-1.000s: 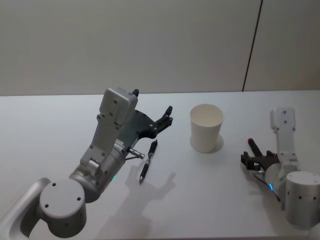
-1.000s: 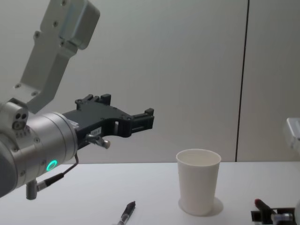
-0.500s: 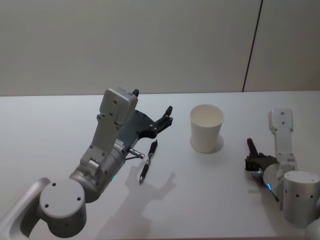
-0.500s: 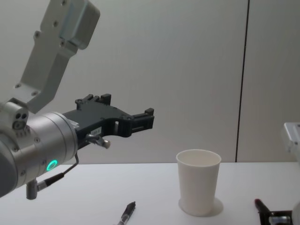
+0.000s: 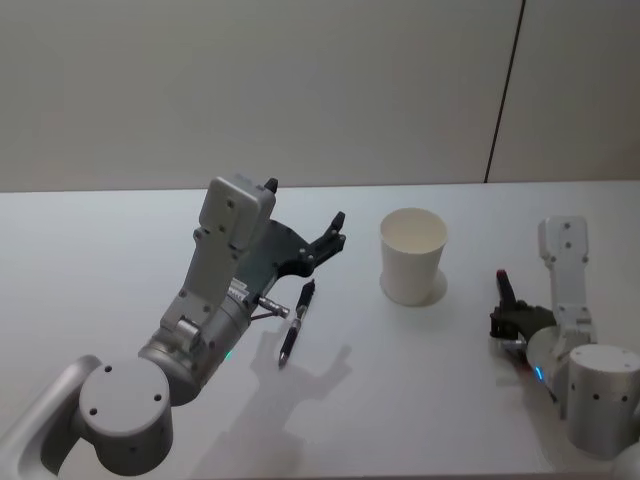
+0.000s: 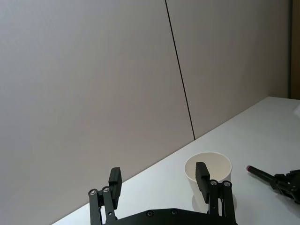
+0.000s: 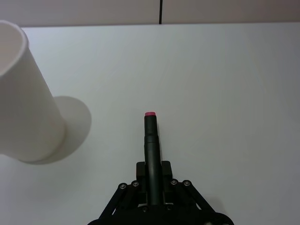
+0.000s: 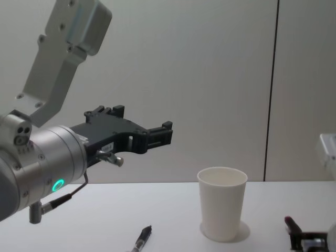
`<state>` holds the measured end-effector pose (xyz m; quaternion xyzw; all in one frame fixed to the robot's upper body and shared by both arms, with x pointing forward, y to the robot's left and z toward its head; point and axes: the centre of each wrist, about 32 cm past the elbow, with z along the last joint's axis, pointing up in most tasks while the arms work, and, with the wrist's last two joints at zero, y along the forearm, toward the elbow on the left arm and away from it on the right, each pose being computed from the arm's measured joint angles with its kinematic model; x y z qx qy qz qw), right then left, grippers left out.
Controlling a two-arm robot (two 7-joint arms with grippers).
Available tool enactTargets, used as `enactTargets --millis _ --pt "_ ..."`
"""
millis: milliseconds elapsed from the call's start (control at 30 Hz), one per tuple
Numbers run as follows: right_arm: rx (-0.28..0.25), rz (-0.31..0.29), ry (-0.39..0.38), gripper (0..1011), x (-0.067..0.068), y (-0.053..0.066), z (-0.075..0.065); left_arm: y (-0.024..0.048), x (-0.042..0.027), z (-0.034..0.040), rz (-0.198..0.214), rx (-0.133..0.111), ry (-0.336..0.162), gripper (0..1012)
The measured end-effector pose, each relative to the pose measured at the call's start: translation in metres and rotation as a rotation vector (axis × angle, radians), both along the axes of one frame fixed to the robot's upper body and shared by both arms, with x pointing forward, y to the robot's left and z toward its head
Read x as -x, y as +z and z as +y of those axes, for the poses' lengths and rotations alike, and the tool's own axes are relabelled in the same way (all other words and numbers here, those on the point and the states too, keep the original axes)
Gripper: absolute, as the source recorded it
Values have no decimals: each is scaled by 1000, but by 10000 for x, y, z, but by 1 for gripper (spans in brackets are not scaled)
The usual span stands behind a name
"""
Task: Place the pen into the pen holder.
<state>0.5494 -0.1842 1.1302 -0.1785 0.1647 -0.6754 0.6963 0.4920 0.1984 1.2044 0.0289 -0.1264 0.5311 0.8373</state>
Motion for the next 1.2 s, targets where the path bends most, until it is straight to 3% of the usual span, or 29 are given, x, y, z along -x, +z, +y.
enactTargets --millis 533,1200 --pt "-35 -192 53 183 124 90 -21 0 0 0 0 0 0 1004" --pt "-101 -516 167 183 268 223 -67 0 0 0 0 0 0 1004"
